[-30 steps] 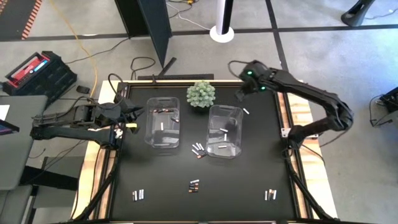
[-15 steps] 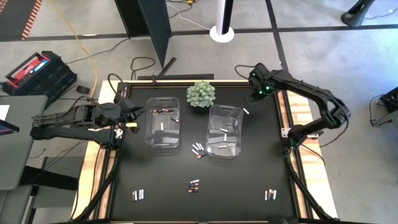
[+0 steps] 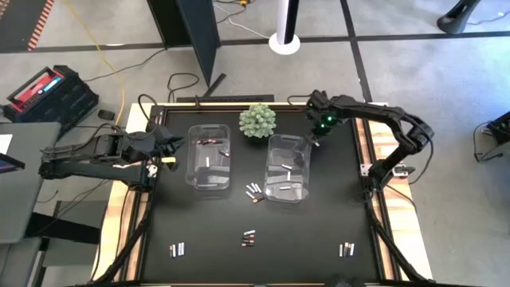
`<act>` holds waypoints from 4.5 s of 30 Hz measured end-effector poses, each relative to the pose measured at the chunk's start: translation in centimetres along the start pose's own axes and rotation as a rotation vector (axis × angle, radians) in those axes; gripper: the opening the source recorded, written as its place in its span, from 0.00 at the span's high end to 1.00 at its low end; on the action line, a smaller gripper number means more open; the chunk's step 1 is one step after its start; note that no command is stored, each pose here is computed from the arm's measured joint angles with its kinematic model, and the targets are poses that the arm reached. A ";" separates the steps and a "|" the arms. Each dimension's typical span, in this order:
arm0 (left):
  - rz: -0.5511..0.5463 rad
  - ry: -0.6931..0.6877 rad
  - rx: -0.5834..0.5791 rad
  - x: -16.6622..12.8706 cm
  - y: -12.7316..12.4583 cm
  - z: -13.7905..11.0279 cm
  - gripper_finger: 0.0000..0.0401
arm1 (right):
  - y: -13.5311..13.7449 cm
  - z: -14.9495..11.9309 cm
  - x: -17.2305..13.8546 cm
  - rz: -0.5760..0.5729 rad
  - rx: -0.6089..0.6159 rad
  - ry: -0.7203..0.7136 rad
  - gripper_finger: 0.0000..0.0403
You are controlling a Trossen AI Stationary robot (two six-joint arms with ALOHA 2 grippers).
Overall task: Sort batteries
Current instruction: Put the white-blue battery into the right transparent bin
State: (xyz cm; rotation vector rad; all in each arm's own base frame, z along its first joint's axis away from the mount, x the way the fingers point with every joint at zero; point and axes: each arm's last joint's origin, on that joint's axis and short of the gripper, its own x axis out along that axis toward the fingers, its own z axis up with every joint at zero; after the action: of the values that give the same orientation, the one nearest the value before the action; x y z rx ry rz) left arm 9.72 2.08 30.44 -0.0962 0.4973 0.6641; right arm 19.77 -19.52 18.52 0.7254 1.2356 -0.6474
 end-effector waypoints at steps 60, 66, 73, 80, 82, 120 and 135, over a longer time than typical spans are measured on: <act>0.015 0.054 0.020 0.0 0.2 -0.6 0.82 | 2.9 0.4 3.8 -0.129 0.071 0.007 0.43; 0.015 0.054 0.019 0.0 0.2 -0.6 0.82 | 3.1 0.2 2.3 -0.116 0.058 -0.033 0.44; 0.015 0.053 0.017 0.0 0.2 -0.6 0.82 | 2.1 -0.3 -0.6 -0.179 0.123 -0.106 0.44; 0.015 0.053 0.012 0.0 0.2 -0.6 0.82 | 0.1 -0.2 2.1 -0.237 0.181 0.040 0.44; 0.015 0.053 -0.004 0.0 0.2 -0.6 0.82 | 0.0 -0.1 2.8 -0.244 0.186 0.063 0.44; 0.016 0.053 -0.046 0.0 0.2 -0.6 0.82 | 0.2 -2.3 -1.8 -0.204 0.198 0.050 0.95; 0.018 0.051 -0.115 0.0 0.2 -0.6 0.82 | 4.8 -7.0 -10.3 -0.012 0.122 -0.312 0.94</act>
State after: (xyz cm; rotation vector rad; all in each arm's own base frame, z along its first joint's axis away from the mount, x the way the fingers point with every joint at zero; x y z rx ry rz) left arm 9.37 2.06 29.97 -0.2177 0.5099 0.7086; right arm 17.18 -10.56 28.10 0.6882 0.9199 -0.8183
